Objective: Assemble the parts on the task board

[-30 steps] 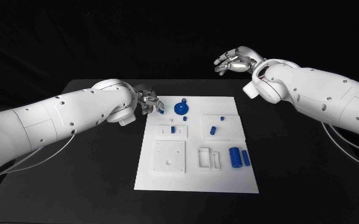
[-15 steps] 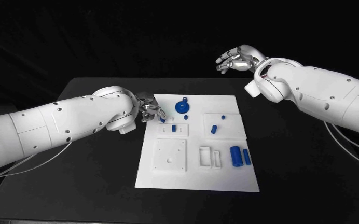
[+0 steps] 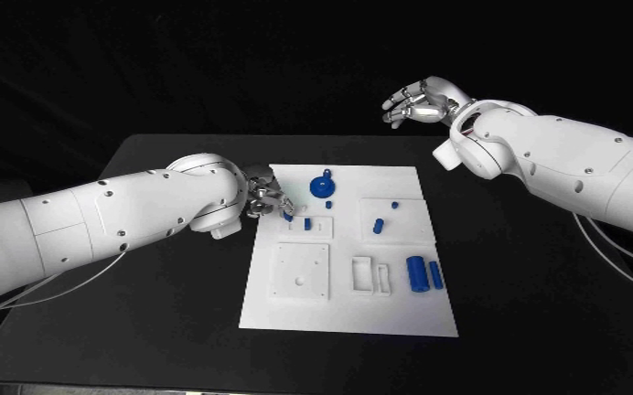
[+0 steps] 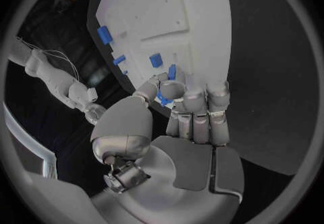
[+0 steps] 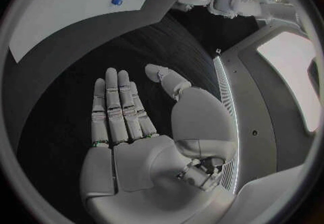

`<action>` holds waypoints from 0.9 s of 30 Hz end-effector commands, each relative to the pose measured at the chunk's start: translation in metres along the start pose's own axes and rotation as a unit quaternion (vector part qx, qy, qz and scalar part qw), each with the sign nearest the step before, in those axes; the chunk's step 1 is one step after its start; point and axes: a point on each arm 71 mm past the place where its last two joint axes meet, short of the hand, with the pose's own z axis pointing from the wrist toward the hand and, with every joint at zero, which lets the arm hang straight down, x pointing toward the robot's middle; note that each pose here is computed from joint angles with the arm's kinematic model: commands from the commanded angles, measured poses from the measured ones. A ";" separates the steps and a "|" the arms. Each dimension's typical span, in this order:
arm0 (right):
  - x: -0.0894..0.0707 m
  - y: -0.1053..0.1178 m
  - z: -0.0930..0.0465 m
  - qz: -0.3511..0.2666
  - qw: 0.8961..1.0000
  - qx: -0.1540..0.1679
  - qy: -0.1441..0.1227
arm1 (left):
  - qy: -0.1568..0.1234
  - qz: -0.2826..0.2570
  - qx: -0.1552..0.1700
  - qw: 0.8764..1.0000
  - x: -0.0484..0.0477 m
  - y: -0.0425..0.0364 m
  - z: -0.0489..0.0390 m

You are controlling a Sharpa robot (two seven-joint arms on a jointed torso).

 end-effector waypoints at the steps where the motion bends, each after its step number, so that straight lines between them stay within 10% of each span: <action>1: 0.001 0.001 0.000 0.000 1.000 -0.001 0.005 | -0.003 0.018 0.000 1.000 0.0023 -0.0032 -0.0006; 27: 0.001 0.000 0.000 0.001 1.000 -0.001 0.006 | 0.007 0.041 0.003 0.999 0.0167 -0.0021 -0.0005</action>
